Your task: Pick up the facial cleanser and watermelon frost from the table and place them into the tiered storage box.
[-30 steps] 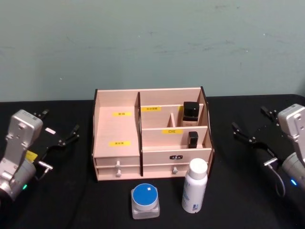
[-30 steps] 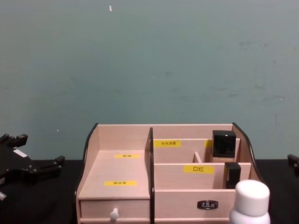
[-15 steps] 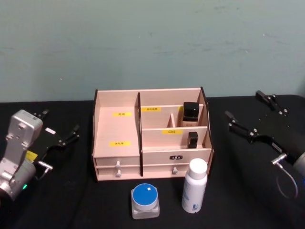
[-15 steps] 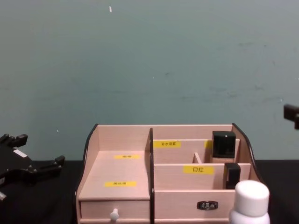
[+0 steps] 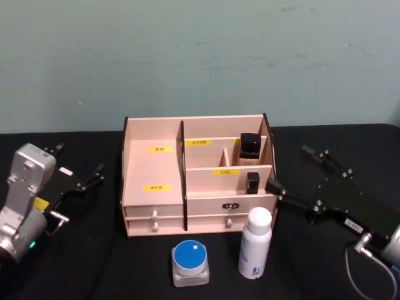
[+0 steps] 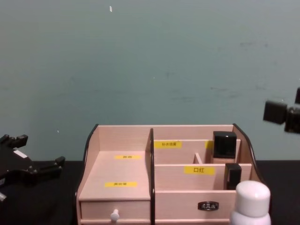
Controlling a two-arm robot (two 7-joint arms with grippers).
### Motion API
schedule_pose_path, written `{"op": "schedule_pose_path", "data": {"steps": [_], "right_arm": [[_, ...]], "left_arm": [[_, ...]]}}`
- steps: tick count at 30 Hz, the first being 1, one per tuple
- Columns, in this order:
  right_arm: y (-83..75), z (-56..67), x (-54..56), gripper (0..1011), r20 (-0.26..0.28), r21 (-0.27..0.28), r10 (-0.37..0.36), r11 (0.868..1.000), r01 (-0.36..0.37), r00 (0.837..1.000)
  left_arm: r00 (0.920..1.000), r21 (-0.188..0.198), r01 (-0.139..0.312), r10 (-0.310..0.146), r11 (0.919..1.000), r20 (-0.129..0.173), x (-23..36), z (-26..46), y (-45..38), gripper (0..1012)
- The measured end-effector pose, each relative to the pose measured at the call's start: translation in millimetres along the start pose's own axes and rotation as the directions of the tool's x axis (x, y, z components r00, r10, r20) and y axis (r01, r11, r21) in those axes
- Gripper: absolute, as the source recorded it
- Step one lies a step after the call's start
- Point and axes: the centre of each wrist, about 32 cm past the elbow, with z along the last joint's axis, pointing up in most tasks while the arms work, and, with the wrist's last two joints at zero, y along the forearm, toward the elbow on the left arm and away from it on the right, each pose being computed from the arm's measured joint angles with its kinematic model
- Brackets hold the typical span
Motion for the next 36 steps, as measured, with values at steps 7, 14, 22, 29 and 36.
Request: {"op": "schedule_pose_path", "data": {"steps": [7, 14, 22, 29, 36], "right_arm": [[-2.9, -4.8, -6.3, 1003, -0.044, -0.054, 0.041, 0.998, -0.043, 0.998], [-3.3, -16.3, -11.5, 1003, -0.077, -0.11, 0.057, 0.992, -0.066, 0.995], [-0.5, -28.4, -14.2, 1003, -0.099, -0.152, 0.065, 0.985, -0.08, 0.993], [2.6, -39.2, -13.6, 1002, -0.112, -0.181, 0.061, 0.98, -0.081, 0.992], [4.8, -45.5, -11.4, 1002, -0.111, -0.193, 0.053, 0.978, -0.074, 0.992]], "left_arm": [[1.0, 0.0, 0.0, 0.0, 1.0, 0.0, 0.0, 0.0, 0.0, 1009], [1.0, 0.0, 0.0, 0.0, 1.0, 0.0, 0.0, 0.0, 0.0, 1010], [1.0, 0.0, 0.0, 0.0, 1.0, 0.0, 0.0, 0.0, 0.0, 1010], [1.0, 0.0, 0.0, 0.0, 1.0, 0.0, 0.0, 0.0, 0.0, 1010], [1.0, 0.0, 0.0, 0.0, 1.0, 0.0, 0.0, 0.0, 0.0, 1010]]}}
